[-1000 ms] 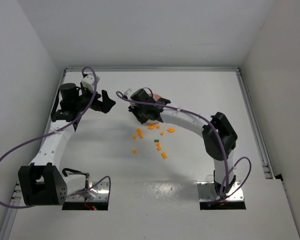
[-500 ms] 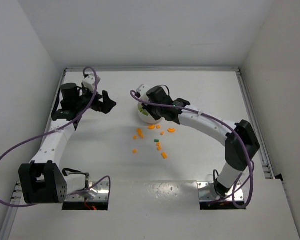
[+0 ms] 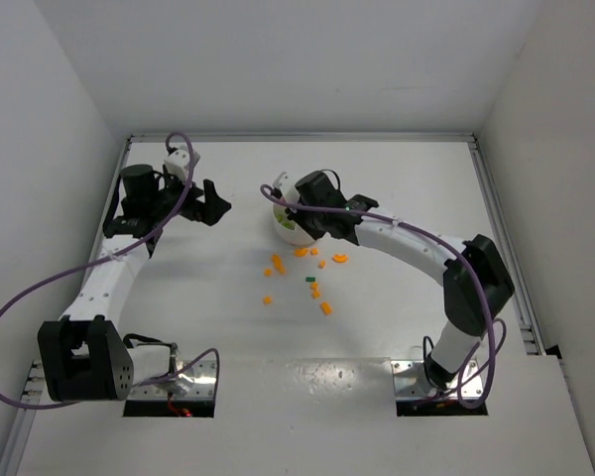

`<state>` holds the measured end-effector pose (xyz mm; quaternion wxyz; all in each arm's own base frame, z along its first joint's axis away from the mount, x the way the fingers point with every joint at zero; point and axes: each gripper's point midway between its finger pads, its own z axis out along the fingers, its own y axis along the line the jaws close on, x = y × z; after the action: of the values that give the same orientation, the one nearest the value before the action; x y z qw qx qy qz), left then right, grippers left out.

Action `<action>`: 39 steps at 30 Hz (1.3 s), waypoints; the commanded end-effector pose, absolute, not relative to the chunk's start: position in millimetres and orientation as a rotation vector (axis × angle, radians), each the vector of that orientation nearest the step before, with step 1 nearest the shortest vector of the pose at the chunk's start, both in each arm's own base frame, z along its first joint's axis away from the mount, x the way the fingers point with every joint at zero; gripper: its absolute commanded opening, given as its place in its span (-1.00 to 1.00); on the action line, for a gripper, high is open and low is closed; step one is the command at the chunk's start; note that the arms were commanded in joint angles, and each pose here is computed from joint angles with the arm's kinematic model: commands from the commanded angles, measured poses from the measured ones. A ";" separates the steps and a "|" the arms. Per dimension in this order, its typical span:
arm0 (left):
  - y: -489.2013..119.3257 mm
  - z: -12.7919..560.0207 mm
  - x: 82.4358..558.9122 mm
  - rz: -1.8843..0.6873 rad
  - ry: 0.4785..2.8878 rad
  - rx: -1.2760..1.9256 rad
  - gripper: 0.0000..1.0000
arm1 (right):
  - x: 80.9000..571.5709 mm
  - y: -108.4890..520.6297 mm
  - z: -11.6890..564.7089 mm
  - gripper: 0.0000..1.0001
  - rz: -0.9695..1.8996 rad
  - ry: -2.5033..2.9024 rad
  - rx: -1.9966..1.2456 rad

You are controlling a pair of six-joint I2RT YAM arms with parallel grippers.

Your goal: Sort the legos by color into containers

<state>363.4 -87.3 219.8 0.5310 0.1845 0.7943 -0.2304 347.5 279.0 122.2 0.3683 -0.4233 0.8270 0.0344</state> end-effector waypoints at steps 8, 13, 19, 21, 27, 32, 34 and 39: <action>-92.0 234.0 367.6 -0.552 1.851 0.475 0.98 | 377.5 289.9 137.8 -0.69 0.060 2.026 -1.141; -92.0 234.0 367.6 -0.552 1.851 0.475 0.98 | 386.4 288.5 134.4 -0.58 0.030 2.027 -1.157; -89.2 232.3 367.0 -0.538 1.860 0.453 0.98 | 394.6 289.8 131.0 -0.28 -0.004 2.019 -1.164; -89.2 228.3 365.8 -0.541 1.869 0.451 0.98 | 397.2 289.6 135.0 -0.19 -0.014 2.014 -1.154; -89.1 223.1 364.1 -0.565 1.912 0.407 0.98 | 408.8 282.3 148.8 -0.04 -0.066 1.991 -1.094; -92.2 224.9 358.4 -0.555 1.899 0.441 0.98 | 413.4 271.3 185.9 0.19 -0.094 1.968 -0.918; -102.6 228.0 354.6 -0.585 1.893 0.473 0.98 | 420.0 251.7 192.0 0.42 -0.143 1.989 -0.799; -167.0 188.1 298.8 -0.877 2.044 0.929 0.98 | 412.2 218.0 172.0 1.00 -0.077 2.100 -0.771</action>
<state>343.6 -132.1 202.1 0.4424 0.2640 0.8120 -0.2743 408.6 241.2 152.4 0.4167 -0.3611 0.8329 -0.0470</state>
